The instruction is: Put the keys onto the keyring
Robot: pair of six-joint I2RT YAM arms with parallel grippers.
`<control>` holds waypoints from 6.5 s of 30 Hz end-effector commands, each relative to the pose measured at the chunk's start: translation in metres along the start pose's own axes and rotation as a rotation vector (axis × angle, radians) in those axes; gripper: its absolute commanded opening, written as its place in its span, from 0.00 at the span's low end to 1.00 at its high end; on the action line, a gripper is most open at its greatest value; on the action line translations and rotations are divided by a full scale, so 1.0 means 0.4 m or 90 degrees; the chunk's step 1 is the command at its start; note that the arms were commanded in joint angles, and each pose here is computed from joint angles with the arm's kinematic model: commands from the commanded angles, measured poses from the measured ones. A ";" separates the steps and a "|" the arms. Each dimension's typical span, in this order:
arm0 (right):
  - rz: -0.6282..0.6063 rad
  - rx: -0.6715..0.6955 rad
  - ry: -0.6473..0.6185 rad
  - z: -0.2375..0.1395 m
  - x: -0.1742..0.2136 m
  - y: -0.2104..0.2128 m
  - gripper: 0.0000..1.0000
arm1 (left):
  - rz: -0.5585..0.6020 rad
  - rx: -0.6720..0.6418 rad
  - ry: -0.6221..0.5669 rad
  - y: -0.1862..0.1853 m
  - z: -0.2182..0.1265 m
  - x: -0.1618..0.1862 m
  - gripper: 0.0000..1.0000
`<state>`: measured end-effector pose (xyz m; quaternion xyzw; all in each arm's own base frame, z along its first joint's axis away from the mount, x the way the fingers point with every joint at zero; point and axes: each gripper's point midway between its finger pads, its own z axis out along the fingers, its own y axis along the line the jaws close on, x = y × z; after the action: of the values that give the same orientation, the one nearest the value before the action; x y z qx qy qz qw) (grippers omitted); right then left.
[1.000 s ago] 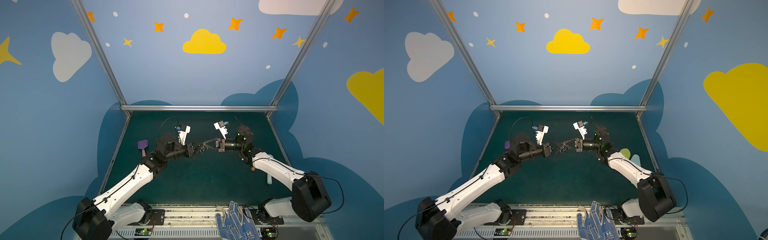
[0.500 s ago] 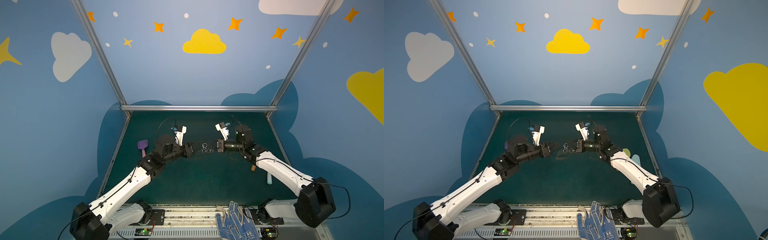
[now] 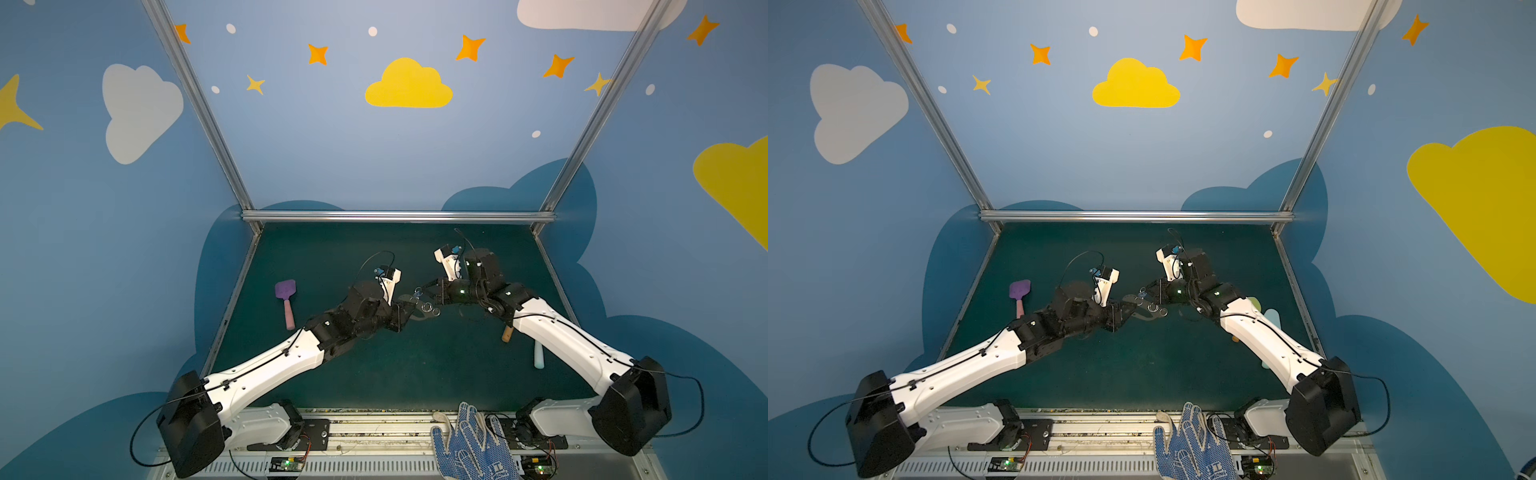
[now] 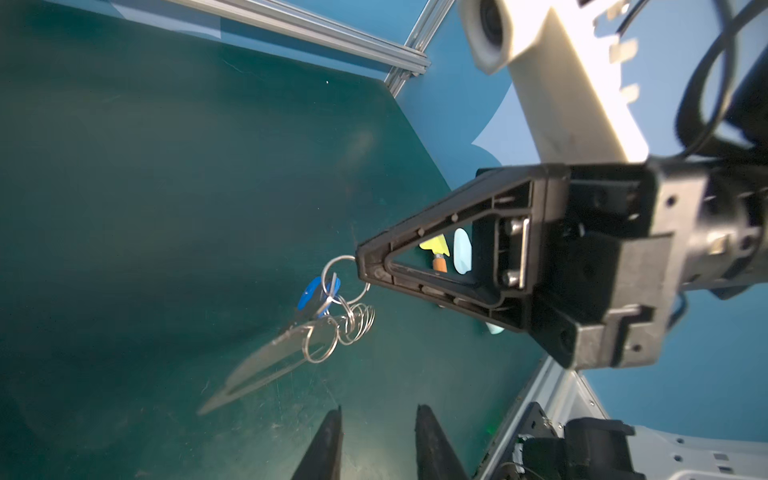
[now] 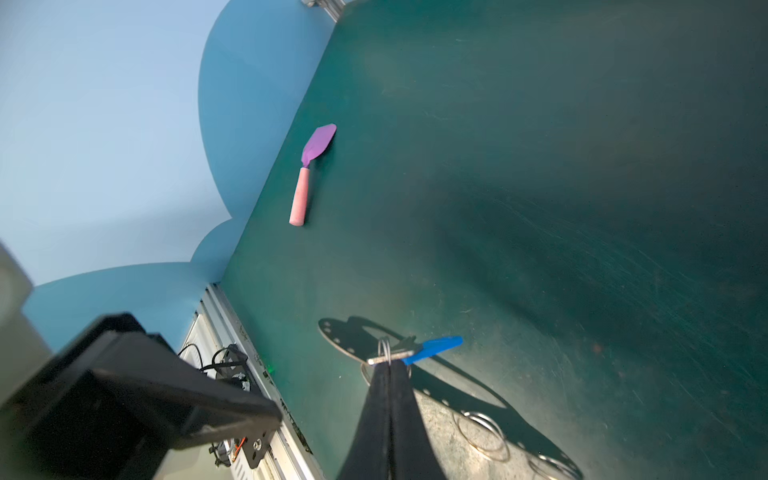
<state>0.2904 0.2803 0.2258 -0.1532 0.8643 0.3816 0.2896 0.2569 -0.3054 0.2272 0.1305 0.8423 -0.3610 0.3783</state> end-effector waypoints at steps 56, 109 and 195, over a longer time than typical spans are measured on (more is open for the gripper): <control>0.201 -0.149 0.034 0.014 0.012 0.025 0.00 | -0.119 -0.041 -0.061 0.112 -0.009 -0.069 0.23; 0.237 -0.218 0.080 0.000 0.020 0.064 0.00 | 0.058 -0.087 -0.041 0.078 0.030 -0.050 0.04; 0.228 -0.267 0.127 0.005 0.035 0.114 0.00 | 0.023 -0.038 -0.054 0.066 0.006 -0.030 0.42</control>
<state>0.2628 0.3075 0.2336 -0.0737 0.8150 0.5677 0.0897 0.2741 -0.2809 0.2006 0.1084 0.8492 -0.3205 0.4054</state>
